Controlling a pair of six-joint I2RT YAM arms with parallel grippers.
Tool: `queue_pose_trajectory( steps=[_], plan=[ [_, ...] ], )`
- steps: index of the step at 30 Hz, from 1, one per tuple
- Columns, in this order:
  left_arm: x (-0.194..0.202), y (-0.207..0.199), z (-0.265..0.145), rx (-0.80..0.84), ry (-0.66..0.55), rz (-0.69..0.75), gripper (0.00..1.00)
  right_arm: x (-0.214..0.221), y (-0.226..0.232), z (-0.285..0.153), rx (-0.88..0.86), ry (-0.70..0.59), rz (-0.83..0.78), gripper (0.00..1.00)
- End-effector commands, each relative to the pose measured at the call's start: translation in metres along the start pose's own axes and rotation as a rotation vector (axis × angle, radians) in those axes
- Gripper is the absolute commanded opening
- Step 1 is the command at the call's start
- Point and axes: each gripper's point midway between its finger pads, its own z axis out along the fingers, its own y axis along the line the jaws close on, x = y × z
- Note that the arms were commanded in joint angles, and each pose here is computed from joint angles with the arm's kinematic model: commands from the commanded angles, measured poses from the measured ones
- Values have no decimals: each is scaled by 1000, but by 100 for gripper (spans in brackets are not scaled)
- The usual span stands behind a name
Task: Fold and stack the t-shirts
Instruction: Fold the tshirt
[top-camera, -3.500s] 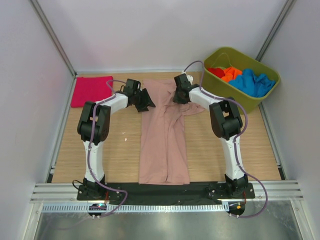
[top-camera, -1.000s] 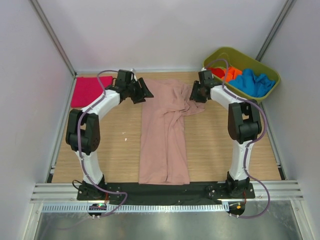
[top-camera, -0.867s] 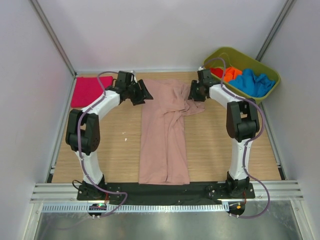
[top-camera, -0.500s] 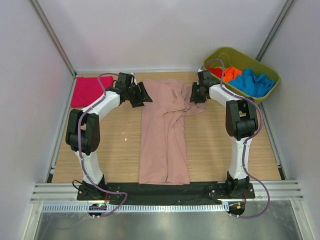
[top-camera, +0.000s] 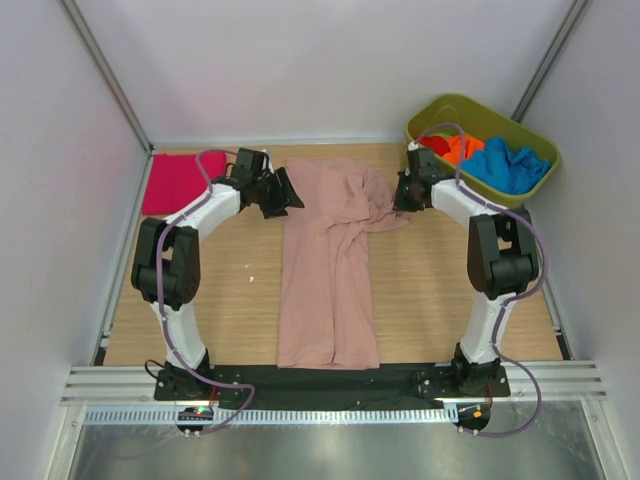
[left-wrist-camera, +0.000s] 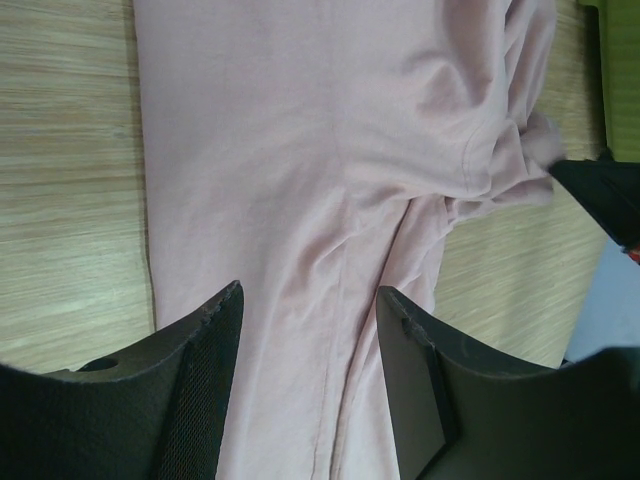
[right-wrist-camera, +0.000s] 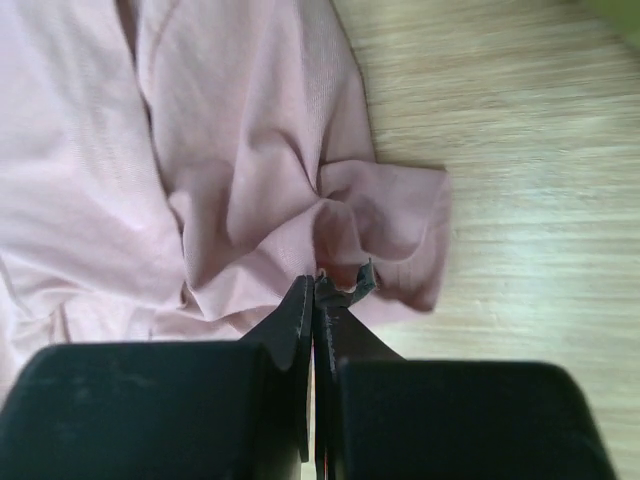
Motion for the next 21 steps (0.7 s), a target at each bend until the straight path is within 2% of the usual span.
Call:
queue_pose_trajectory(
  steps=[1,9,16,17,18,20,21],
  plan=[
    [-5,-10,-13,19,-30,13,57,-38,5,-34,-32,-153,29,1],
    [-1,-8,-13,16,-24,3,57,-26,-6,-38,18,-138,58,1],
    [1,-4,-13,4,-20,-7,57,19,-2,-34,-43,-43,126,2],
    [1,-4,-12,5,-19,-8,57,19,-7,-33,-20,-50,131,5],
    [1,-4,-12,5,-19,-8,57,17,-10,-35,-6,-62,134,16],
    [1,-5,-13,6,-20,-9,57,9,-17,-36,32,-102,140,25],
    [1,-5,-14,6,-20,-9,57,3,-20,-38,40,-121,154,34]
  ],
)
